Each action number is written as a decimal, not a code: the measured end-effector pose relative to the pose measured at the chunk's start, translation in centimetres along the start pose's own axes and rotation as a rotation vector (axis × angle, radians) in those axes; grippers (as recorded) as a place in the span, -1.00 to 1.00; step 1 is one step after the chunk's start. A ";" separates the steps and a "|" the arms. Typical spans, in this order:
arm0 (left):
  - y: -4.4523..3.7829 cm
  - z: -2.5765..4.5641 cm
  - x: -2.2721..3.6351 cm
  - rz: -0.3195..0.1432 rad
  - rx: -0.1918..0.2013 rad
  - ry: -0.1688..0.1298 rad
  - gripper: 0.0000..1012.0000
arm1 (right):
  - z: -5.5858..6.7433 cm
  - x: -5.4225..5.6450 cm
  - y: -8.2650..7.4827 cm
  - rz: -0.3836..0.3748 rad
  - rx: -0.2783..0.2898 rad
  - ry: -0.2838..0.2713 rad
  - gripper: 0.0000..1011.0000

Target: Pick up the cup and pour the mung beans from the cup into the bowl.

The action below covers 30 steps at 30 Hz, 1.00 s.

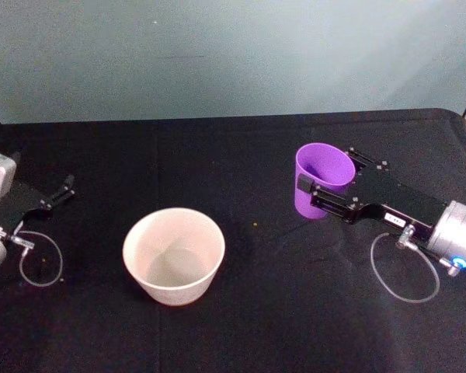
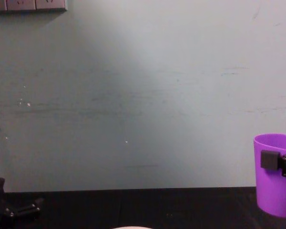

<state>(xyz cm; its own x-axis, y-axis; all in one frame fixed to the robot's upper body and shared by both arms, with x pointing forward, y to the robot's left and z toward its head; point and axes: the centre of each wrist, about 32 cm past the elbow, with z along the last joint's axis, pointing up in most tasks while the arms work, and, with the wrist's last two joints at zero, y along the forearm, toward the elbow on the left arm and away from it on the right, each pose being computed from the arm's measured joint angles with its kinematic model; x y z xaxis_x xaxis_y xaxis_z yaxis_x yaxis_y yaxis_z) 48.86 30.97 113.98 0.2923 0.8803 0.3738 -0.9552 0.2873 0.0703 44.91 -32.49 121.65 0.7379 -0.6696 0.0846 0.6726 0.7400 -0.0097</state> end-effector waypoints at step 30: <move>0.00 0.00 0.00 0.000 0.000 0.000 1.00 | -1.0 -0.3 5.8 0.084 -0.041 -0.074 0.44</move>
<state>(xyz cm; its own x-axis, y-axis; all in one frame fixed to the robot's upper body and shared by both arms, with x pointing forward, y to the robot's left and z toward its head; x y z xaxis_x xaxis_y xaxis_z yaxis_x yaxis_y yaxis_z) 48.86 30.97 113.98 0.2922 0.8803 0.3737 -0.9553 0.2873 0.0702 48.67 -28.06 120.52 0.7867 -0.5975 0.1554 0.6112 0.7891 -0.0602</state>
